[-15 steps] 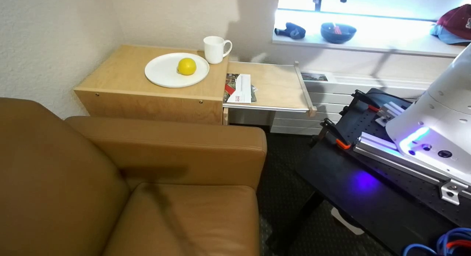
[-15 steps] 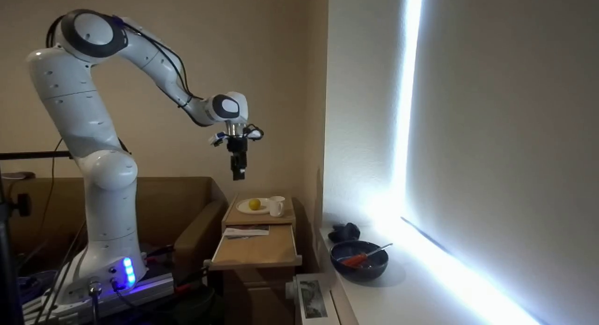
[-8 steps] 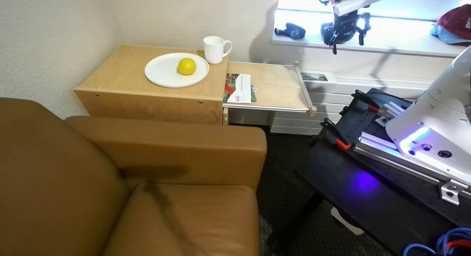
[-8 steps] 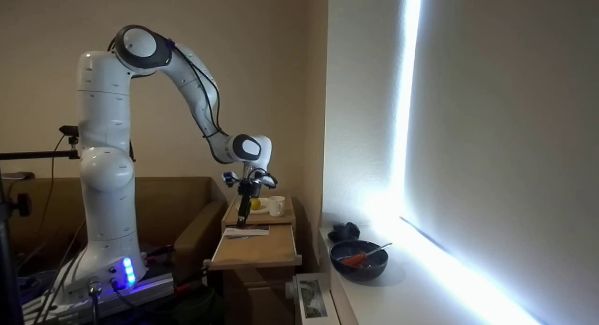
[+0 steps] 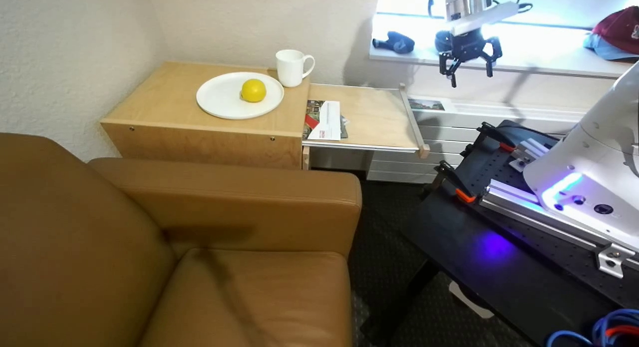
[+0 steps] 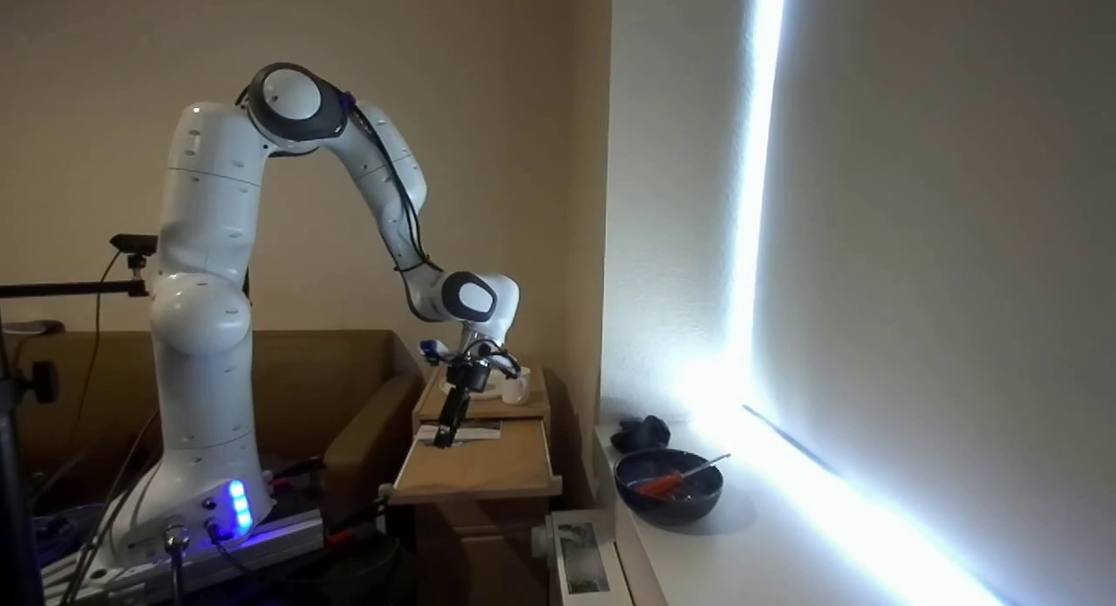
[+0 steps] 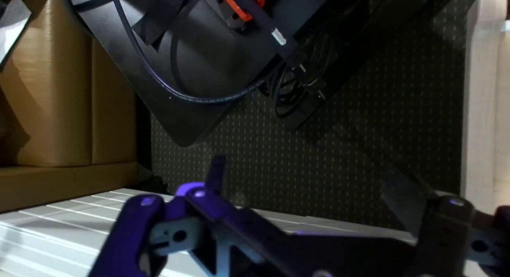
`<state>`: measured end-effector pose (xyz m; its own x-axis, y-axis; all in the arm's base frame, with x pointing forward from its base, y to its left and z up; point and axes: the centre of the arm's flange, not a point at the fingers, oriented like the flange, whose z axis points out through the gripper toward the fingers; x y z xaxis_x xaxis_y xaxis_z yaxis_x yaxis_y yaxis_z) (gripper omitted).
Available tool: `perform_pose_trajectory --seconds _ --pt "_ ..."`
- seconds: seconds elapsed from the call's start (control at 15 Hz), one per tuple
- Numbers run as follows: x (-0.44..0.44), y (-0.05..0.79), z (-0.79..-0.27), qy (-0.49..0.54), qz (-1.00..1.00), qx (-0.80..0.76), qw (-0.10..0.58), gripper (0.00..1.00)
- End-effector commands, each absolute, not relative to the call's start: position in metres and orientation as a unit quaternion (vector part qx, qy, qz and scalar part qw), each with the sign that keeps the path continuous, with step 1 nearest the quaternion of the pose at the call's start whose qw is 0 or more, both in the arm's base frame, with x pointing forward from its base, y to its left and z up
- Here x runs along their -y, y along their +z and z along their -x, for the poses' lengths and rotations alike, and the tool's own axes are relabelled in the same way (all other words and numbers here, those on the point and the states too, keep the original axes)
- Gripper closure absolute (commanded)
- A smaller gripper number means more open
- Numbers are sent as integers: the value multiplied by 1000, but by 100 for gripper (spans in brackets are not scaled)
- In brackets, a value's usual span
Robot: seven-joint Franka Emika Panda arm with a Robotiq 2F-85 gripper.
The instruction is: Push the pull out table in
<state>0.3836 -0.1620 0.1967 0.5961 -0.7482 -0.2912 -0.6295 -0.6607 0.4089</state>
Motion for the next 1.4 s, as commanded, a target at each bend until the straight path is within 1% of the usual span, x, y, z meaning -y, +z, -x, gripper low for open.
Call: perform_pose_trajectory --seconds 0.0,0.27,0.47,0.6,0.87,1.13,1.33 --pt "153 143 -405 -207 -842 458 193 0" --pt "156 84 -412 -183 -780 549 238 0" --pt "180 57 -421 -168 -724 617 258 0" --pt "192 42 -429 -170 -687 666 237 0" --pt "209 22 -452 -215 -640 721 158 0" --pt "215 20 -457 -236 -601 759 86 0" --pt "207 28 -455 -247 -593 764 54 0"
